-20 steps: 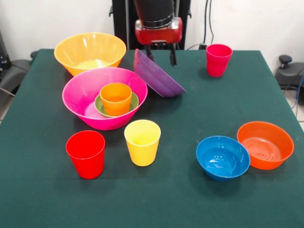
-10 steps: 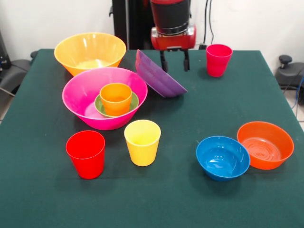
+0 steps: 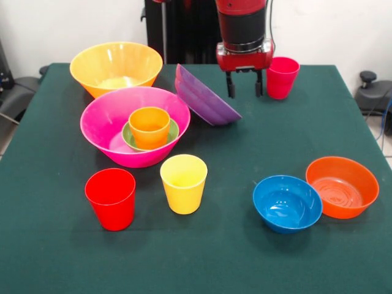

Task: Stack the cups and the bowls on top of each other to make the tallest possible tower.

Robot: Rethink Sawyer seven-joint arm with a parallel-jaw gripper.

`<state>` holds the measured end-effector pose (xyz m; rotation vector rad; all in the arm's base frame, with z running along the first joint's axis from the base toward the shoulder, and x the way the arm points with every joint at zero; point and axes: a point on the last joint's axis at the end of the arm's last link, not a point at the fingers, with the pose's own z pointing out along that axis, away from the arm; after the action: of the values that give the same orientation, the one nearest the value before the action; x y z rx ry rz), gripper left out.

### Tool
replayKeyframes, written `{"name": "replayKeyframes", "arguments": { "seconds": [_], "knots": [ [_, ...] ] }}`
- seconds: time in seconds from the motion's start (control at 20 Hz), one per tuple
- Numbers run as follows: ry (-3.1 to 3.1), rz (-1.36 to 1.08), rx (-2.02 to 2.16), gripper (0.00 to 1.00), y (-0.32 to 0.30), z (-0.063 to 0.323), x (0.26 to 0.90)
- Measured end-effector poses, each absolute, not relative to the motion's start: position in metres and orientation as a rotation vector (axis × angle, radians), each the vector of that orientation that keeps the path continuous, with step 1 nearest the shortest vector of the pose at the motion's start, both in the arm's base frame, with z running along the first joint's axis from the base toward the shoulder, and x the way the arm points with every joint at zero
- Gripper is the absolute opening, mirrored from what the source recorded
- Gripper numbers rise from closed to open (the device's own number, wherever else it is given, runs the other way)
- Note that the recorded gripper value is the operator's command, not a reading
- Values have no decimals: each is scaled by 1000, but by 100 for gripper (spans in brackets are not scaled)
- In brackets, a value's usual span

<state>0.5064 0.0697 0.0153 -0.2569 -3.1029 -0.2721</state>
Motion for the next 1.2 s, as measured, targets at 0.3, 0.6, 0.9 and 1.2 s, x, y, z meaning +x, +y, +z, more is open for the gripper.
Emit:
{"name": "replayKeyframes", "arguments": {
  "seconds": [0.3,0.6,0.9,1.2],
  "knots": [
    [-3090,-252,-313,100,67,12,504],
    [-3113,-247,-391,100,63,29,521],
    [-3143,-250,-465,100,59,50,539],
    [-3163,-250,-508,100,56,64,550]
  ]
}}
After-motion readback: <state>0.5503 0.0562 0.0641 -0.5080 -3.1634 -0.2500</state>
